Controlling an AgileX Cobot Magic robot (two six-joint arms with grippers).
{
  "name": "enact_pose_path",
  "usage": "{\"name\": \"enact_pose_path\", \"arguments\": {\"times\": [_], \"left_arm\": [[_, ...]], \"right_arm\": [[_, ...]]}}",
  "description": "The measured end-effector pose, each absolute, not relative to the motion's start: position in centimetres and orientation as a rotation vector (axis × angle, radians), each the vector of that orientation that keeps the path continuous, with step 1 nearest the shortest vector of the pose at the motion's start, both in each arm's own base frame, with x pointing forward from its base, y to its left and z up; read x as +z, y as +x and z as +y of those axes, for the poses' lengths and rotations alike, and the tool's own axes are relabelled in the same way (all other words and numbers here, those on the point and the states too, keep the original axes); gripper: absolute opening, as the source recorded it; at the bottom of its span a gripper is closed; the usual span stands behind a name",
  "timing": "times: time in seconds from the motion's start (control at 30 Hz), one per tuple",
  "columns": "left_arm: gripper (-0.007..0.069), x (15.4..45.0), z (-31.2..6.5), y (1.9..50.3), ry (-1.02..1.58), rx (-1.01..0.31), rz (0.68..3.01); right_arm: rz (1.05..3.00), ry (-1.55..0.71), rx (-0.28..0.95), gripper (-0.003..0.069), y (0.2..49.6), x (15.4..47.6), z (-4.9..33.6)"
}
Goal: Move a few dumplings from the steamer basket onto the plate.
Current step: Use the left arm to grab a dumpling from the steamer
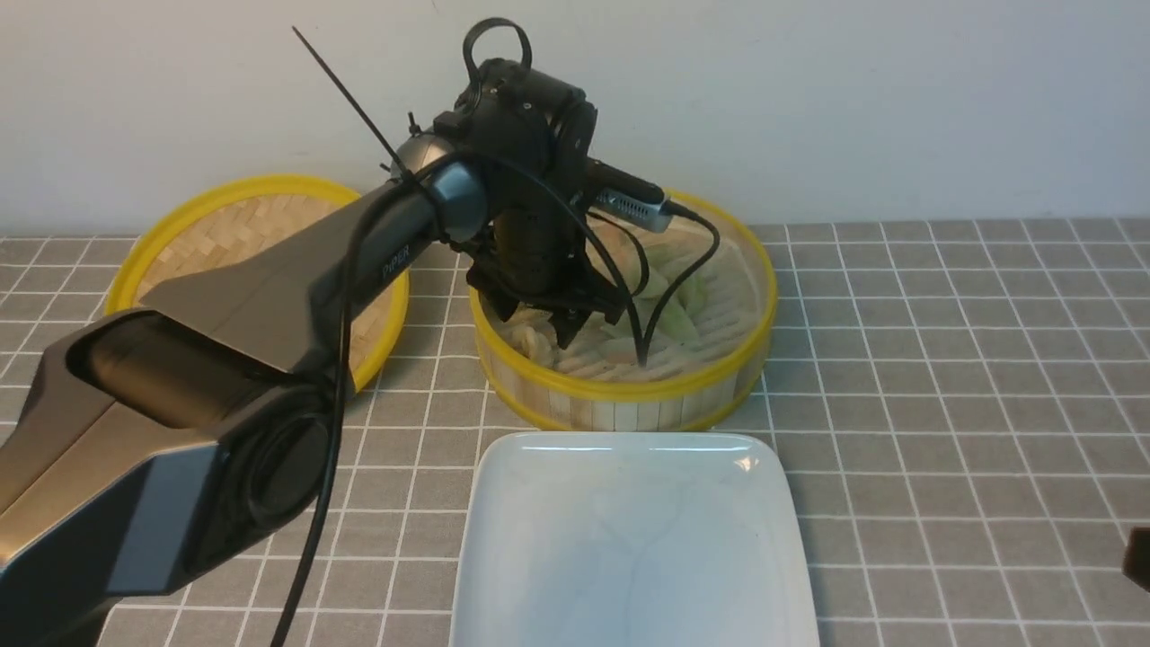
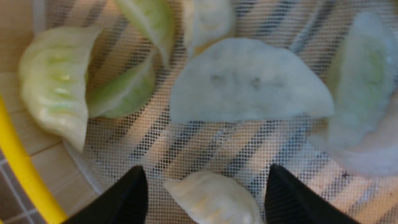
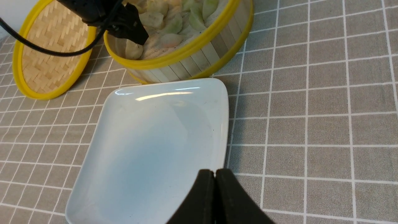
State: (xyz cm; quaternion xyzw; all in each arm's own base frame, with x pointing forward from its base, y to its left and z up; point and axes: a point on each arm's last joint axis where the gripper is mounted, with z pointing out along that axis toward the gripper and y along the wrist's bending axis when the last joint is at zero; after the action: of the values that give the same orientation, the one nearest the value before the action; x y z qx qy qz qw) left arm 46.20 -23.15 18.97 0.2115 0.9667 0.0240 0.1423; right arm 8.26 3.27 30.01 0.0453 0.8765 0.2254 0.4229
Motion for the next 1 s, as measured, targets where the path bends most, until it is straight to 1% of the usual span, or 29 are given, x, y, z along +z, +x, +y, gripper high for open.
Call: {"name": "enact_pose_path", "arguments": {"times": [0.2,0.33,0.43,0.5,0.53,0.57,0.6,0.67,0.73,0.77,0.8,0.83,0.87,0.9,1.0], "left_arm": [[0.0458,17.5,-23.3,46.3,0.534,0.053,2.835],[0.0442,17.5,-23.4,46.3,0.508,0.039,2.842],[0.0339,17.4,-23.5,46.3,0.501,0.023,2.845],[0.0253,17.5,-23.6,46.4,0.497,0.009,2.833],[0.0232,17.5,-23.6,46.4,0.496,0.005,2.827],[0.0232,17.5,-23.6,46.4,0.496,0.005,2.826],[0.0186,17.5,-23.7,46.5,0.493,-0.008,2.817],[0.0154,17.7,-23.9,46.5,0.492,-0.029,2.814],[0.0083,18.0,-24.0,46.5,0.505,-0.035,2.812],[0.0047,18.4,-24.0,46.5,0.518,-0.026,2.807],[0.0042,18.5,-23.9,46.5,0.520,-0.025,2.804],[0.0013,19.7,-23.9,46.5,0.534,-0.024,2.777],[0.0008,20.1,-23.9,46.5,0.538,-0.027,2.765],[-0.0003,22.2,-23.8,46.3,0.544,-0.041,2.720],[-0.0005,25.6,-23.4,45.7,0.551,-0.066,2.649]], "right_arm": [[2.194,0.103,0.559,-0.0011,8.3,30.0,3.3],[2.193,0.088,0.551,-0.0011,8.3,30.0,3.3],[2.193,0.085,0.550,-0.0011,8.3,30.0,3.3],[2.193,0.084,0.550,-0.0010,8.3,30.0,3.3],[2.193,0.084,0.550,-0.0010,8.3,30.0,3.3],[2.193,0.084,0.550,-0.0010,8.3,30.0,3.3],[2.193,0.085,0.551,-0.0010,8.3,30.0,3.3],[2.192,0.085,0.552,-0.0010,8.3,30.0,3.3],[2.192,0.085,0.553,-0.0010,8.3,30.0,3.3],[2.192,0.085,0.553,-0.0010,8.3,30.0,3.3],[2.192,0.085,0.553,-0.0010,8.3,30.0,3.3],[2.192,0.085,0.553,-0.0010,8.3,30.0,3.3],[2.192,0.085,0.553,-0.0010,8.3,30.0,3.3],[2.192,0.085,0.553,-0.0010,8.3,30.0,3.3],[2.191,0.087,0.559,-0.0010,8.3,30.0,3.3]]}}
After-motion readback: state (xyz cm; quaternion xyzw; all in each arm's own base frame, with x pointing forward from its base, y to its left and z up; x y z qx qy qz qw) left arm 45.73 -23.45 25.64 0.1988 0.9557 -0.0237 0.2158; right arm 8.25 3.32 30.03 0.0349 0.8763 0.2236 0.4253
